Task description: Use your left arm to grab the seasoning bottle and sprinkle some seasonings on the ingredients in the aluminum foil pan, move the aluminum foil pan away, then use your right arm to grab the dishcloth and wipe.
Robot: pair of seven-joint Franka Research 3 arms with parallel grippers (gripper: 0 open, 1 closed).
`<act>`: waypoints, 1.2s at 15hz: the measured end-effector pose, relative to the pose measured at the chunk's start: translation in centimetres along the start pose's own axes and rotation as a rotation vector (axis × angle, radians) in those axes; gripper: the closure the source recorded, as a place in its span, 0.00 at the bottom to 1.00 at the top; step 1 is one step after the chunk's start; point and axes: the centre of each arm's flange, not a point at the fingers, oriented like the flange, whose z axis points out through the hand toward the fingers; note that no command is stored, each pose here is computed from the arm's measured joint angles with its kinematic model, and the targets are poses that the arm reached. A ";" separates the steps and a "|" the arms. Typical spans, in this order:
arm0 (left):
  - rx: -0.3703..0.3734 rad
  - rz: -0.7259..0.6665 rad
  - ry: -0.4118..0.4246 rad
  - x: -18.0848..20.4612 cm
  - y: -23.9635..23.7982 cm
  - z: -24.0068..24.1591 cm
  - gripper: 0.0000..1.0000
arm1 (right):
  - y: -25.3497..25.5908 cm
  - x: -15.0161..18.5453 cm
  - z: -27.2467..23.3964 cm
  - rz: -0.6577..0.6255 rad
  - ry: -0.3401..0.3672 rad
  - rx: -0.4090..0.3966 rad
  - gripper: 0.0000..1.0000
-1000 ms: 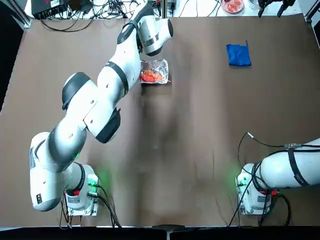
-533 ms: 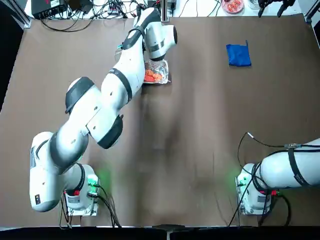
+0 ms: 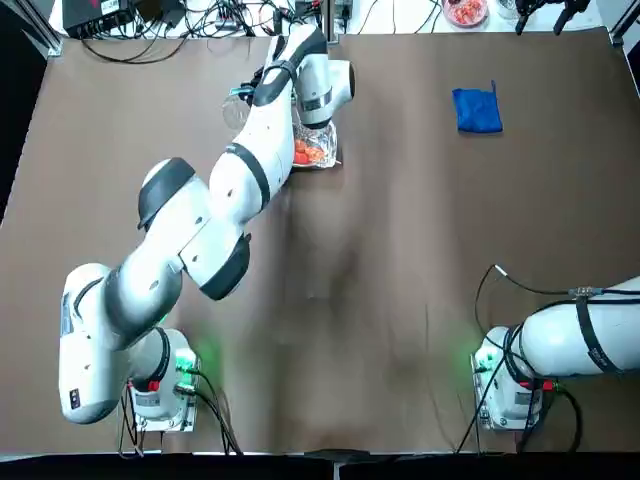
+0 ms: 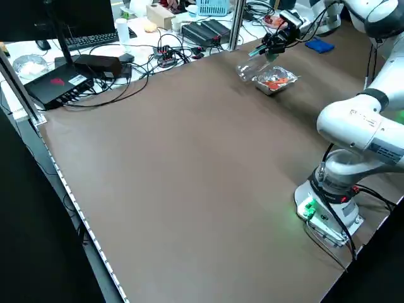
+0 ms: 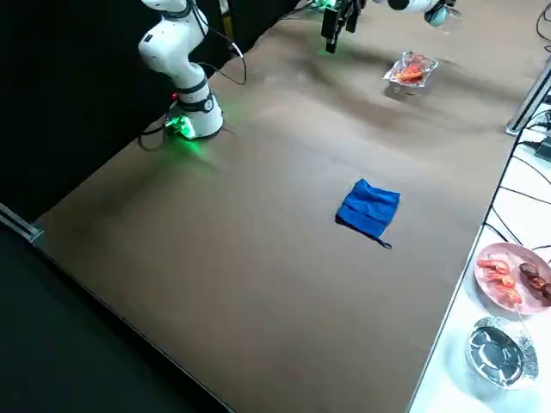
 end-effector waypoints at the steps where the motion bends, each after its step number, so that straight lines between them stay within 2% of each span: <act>1: -0.006 -0.006 0.001 0.3 0.1 -0.3 0.77 | 0.0 0.0 0.0 0.000 0.000 0.000 0.00; 14: -0.069 -0.041 0.012 1.9 0.2 -3.5 0.77 | 0.0 0.0 0.0 -0.001 0.000 0.000 0.00; 16: -0.060 -0.042 0.018 2.0 0.0 -3.8 0.77 | 0.1 0.0 0.0 0.001 0.001 0.000 0.00; 18: -0.012 -0.044 0.003 2.1 -0.6 -3.7 0.77 | 0.5 0.0 0.0 0.010 0.002 0.001 0.00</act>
